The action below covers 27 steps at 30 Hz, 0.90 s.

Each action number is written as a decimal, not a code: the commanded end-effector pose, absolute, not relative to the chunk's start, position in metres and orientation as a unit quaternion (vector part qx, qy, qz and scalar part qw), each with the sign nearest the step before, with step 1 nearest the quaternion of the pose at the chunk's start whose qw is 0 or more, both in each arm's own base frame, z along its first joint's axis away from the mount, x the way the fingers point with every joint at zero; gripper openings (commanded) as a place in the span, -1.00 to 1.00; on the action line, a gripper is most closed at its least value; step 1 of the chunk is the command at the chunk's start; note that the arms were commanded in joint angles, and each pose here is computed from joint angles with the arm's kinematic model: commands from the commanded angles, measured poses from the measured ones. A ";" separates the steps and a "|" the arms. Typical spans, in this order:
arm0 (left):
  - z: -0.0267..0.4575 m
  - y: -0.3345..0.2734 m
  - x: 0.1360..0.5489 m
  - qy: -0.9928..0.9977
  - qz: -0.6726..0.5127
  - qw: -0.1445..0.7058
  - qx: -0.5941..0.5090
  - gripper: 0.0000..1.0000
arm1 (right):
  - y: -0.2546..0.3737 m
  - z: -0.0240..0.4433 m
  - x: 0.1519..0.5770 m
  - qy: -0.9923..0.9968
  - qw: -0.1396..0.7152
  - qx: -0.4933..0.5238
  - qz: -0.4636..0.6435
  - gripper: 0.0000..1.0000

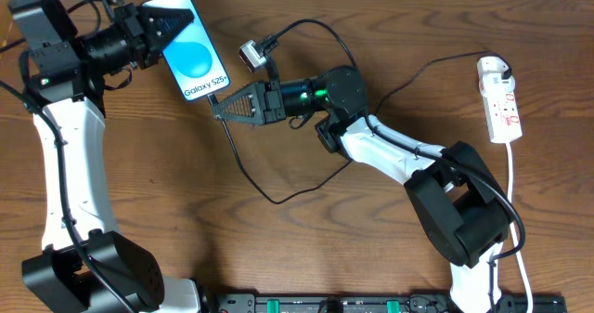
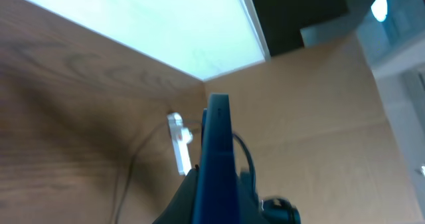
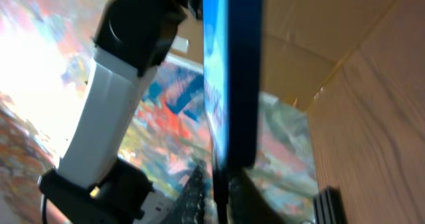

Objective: Plug charger to phone and switch on socket
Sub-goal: 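Push the plug up into the port, open right gripper, withdraw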

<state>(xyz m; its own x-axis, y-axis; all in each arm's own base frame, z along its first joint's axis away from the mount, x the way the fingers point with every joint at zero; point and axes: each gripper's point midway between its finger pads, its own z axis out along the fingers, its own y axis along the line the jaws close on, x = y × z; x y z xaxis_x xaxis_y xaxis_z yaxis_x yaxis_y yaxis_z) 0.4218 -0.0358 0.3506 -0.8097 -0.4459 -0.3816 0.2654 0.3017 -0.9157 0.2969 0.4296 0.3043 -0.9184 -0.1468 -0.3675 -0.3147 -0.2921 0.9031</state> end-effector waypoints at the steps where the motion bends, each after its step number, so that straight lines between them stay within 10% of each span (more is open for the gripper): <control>1: 0.364 -0.048 0.407 0.736 -0.610 0.293 -0.019 -0.86 | 0.428 0.316 0.316 0.582 0.096 -0.162 0.791 -0.41; 8: 0.364 -0.038 0.408 0.736 -0.605 0.303 -0.023 -0.85 | 0.423 0.314 0.317 0.584 0.096 -0.173 0.787 0.20; 18: 0.371 -0.018 0.398 0.722 -0.622 0.303 -0.020 -0.85 | 0.399 0.297 0.351 0.614 0.115 -0.157 0.765 0.30; 27: 0.371 -0.018 0.397 0.721 -0.623 0.302 -0.019 -0.85 | 0.397 0.183 0.368 0.758 0.029 -0.060 0.649 0.20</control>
